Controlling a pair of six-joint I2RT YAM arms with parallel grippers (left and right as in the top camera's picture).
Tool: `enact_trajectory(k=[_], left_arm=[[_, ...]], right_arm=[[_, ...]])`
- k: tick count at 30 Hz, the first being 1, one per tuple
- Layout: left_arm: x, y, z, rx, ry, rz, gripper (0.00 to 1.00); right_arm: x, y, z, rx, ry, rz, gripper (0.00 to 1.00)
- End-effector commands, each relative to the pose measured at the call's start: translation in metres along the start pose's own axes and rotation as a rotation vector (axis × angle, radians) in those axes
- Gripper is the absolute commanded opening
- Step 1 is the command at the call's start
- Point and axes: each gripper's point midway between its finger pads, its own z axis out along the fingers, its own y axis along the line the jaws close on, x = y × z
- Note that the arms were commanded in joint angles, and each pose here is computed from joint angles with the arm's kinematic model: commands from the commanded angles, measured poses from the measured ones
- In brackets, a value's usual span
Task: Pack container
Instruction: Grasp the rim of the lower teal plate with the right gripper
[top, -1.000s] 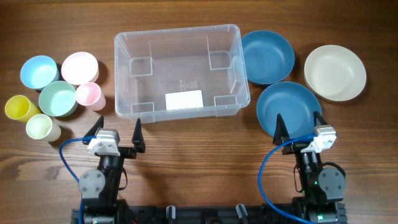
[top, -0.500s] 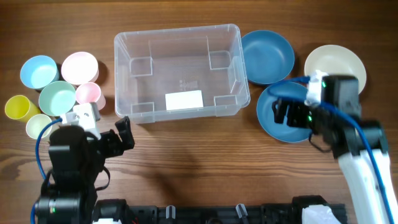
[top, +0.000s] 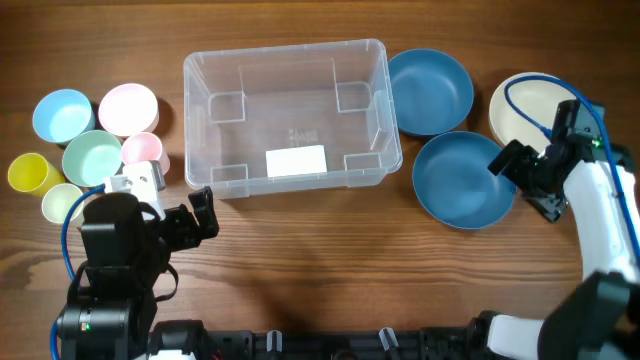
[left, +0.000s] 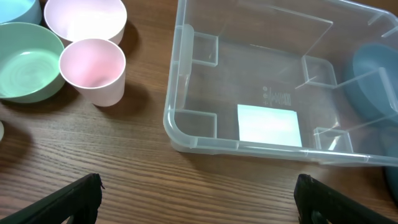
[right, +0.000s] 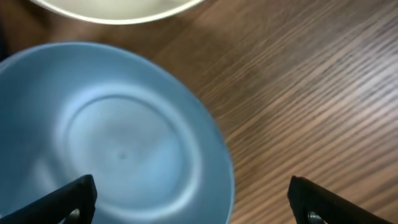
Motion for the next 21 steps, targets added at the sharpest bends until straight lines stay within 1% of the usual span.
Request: enact_trajectory(k=[1,6,8,10,11,12,13,14,15,16,21], left_arm=[[-0.007,-0.004,-0.005,0.02,-0.018,-0.011,1.0],[-0.007,-0.004,-0.005,0.02,-0.018,-0.012,1.0],[-0.007,-0.004,-0.005,0.02,-0.018,-0.012,1.0],[-0.007,-0.004,-0.005,0.021,-0.021,-0.011,1.0],[-0.008,-0.004,-0.005,0.021,-0.023,-0.011,1.0],[-0.008,-0.004,-0.005,0.021,-0.023,-0.011,1.0],[-0.008,-0.004,-0.005,0.021,-0.023,-0.011,1.0],[-0.008,-0.004,-0.005,0.021,-0.023,-0.011,1.0],[-0.008,-0.004,-0.005,0.021,-0.023,-0.011,1.0],[-0.008,-0.004,-0.005,0.021,-0.023,-0.011,1.0],[-0.008,-0.004,-0.005,0.021,-0.023,-0.011,1.0]], right_arm=[[0.004,-0.006,0.033,0.021,0.085,-0.046,1.0],[0.011,0.003,0.071,-0.013,0.178,-0.039,0.99],[0.014,0.001,0.083,-0.001,0.205,-0.037,0.89],[0.016,0.001,0.087,0.003,0.214,-0.037,0.71],[0.016,0.001,0.086,0.002,0.214,-0.037,0.64],[0.016,0.001,0.086,0.003,0.214,-0.037,0.54],[0.016,0.001,0.086,0.002,0.214,-0.037,0.47],[0.016,0.001,0.086,0.002,0.214,-0.038,0.33],[0.016,0.001,0.086,0.002,0.214,-0.037,0.27],[0.016,0.001,0.086,0.002,0.214,-0.037,0.27],[0.016,0.0,0.086,0.004,0.217,-0.037,0.17]])
